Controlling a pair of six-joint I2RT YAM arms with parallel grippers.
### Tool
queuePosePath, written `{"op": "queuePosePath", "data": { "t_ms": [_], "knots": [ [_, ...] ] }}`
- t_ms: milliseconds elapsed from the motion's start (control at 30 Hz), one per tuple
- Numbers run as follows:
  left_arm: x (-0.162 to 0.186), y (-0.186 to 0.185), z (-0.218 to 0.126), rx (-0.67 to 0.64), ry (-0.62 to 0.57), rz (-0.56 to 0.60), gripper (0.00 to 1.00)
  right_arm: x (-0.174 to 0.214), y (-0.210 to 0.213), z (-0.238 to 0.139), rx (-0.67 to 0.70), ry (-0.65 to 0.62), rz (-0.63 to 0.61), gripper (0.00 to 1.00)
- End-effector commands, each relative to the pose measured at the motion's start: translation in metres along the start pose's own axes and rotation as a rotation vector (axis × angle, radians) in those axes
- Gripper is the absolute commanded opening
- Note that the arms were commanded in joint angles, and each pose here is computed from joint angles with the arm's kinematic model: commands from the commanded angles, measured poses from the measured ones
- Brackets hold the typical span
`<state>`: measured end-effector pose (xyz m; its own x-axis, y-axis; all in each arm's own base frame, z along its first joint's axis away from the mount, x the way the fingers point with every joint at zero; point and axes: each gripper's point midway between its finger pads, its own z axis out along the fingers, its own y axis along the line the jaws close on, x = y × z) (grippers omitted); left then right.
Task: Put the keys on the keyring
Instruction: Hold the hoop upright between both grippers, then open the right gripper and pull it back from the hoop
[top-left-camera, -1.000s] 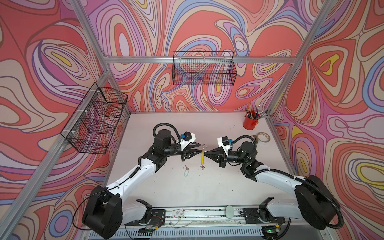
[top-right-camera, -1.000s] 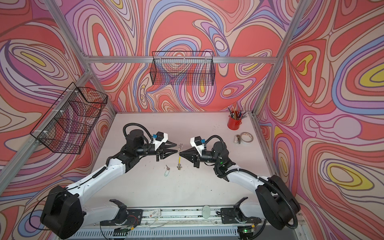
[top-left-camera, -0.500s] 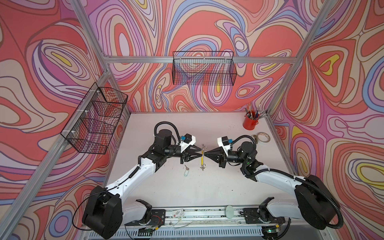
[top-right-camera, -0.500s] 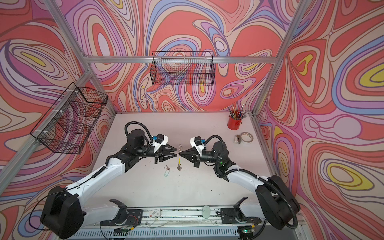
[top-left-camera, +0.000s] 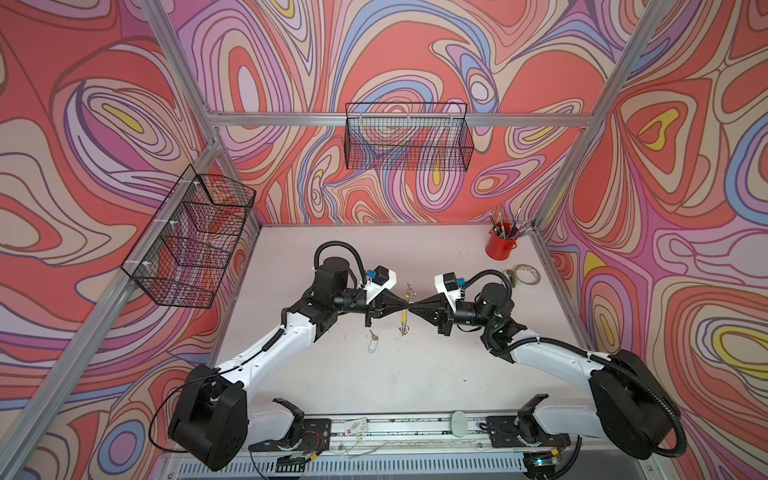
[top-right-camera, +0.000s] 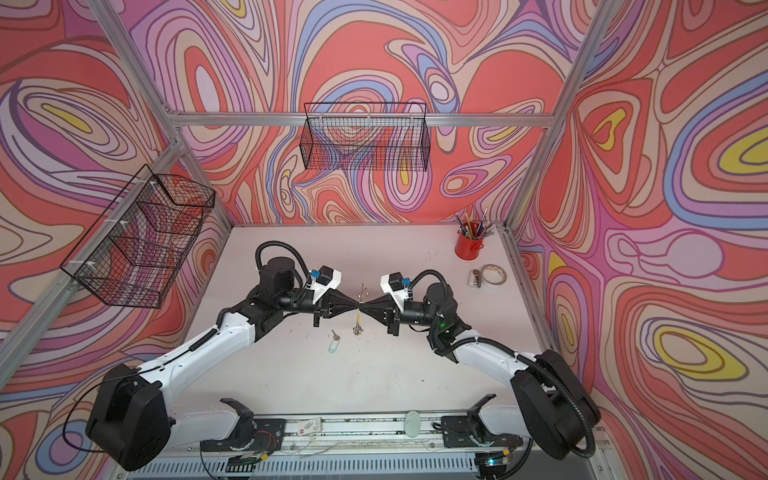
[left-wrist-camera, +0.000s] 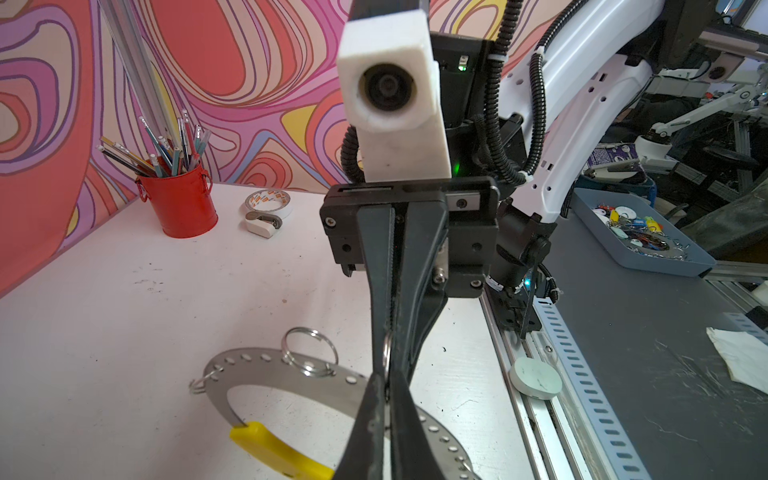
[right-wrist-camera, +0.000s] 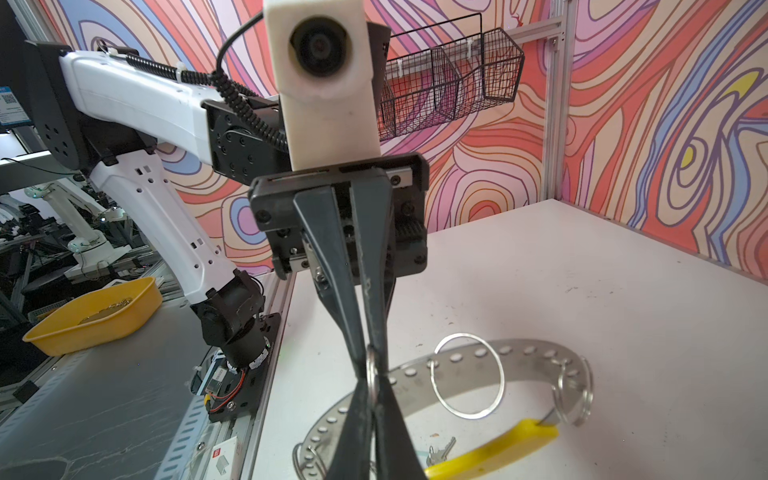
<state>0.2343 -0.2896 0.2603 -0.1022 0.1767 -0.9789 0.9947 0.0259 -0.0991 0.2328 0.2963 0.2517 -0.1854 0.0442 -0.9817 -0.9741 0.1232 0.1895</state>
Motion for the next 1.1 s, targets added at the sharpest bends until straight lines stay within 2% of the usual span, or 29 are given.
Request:
{"op": "queuePosePath", "data": {
  "t_ms": [0, 167, 267, 700, 867, 1067],
  "knots": [
    [-0.012, 0.006, 0.001, -0.024, -0.015, 0.023, 0.0, 0.005, 0.001, 0.002, -0.008, 0.009, -0.012, 0.0],
    [-0.016, 0.019, -0.005, -0.142, 0.005, 0.033, 0.0, 0.009, -0.001, 0.001, 0.006, 0.027, -0.011, 0.0],
    [-0.016, 0.016, -0.01, -0.156, 0.041, 0.072, 0.0, 0.011, -0.001, -0.001, 0.019, 0.038, -0.017, 0.0],
    [-0.014, 0.012, -0.022, -0.18, 0.19, 0.186, 0.0, 0.011, -0.007, -0.007, 0.098, 0.051, -0.064, 0.34],
    [-0.007, 0.018, -0.022, -0.2, 0.214, 0.206, 0.0, 0.009, -0.017, -0.013, 0.182, 0.042, -0.073, 0.43],
    [0.0, 0.029, -0.013, -0.239, 0.214, 0.266, 0.0, 0.012, -0.049, -0.027, 0.4, 0.037, -0.028, 0.46]
  ]
}}
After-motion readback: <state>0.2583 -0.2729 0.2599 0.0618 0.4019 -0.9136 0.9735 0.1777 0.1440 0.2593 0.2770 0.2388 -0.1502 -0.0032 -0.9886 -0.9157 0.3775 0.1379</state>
